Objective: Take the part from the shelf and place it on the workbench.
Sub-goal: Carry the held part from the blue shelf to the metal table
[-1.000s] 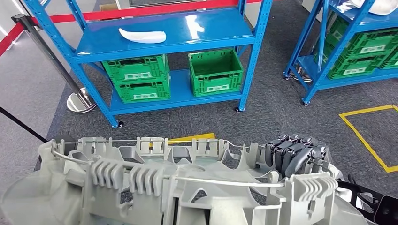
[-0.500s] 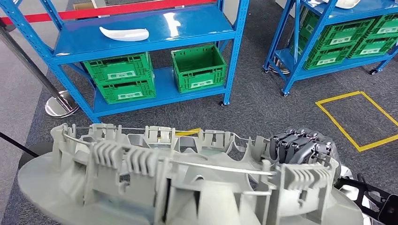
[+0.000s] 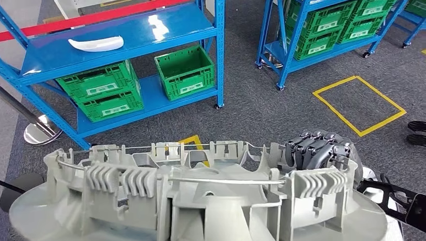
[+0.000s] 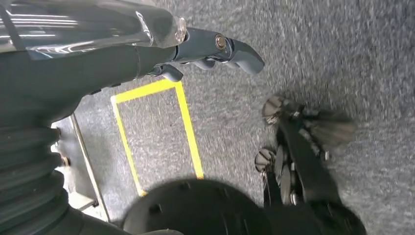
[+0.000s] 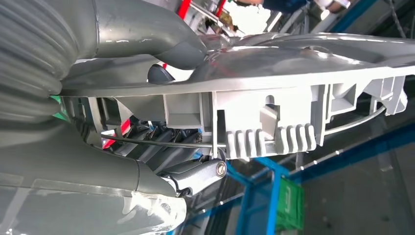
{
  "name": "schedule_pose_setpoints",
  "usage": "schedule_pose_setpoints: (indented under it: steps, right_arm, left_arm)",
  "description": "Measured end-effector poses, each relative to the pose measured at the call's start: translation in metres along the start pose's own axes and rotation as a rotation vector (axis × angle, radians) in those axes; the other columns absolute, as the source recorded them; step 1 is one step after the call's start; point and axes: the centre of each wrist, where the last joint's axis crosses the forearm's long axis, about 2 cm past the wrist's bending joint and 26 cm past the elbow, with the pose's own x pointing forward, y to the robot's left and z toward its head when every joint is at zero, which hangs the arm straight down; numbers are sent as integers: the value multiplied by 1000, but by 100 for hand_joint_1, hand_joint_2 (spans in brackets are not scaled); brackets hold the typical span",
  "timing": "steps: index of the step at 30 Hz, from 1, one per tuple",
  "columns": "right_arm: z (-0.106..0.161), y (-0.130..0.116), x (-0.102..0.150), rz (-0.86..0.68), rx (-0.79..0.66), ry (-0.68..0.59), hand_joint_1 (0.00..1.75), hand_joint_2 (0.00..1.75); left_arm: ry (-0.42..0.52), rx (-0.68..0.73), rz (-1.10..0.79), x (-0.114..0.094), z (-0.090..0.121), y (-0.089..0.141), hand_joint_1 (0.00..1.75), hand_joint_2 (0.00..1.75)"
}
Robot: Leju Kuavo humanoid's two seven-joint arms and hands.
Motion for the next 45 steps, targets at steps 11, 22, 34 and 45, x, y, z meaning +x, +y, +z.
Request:
schedule_pose_setpoints:
  steps: [11, 22, 34, 45]
  right_arm:
    - [-1, 1, -12, -21, -13, -19, 175, 175]
    - [-10, -2, -17, -25, 2, -32, 175, 175]
    - [-19, -1, -22, -31, 24, -53, 175, 175]
    - [-24, 1, -22, -29, 43, -38, 175, 175]
  left_arm:
    - [-34, 56, 18, 10, -1, 34, 0, 175]
    - [-36, 61, 52, 10, -1, 35, 0, 175]
    - [-37, 26, 83, 5, -1, 18, 0, 175]
    - [-22, 21, 85, 5, -1, 13, 0, 175]
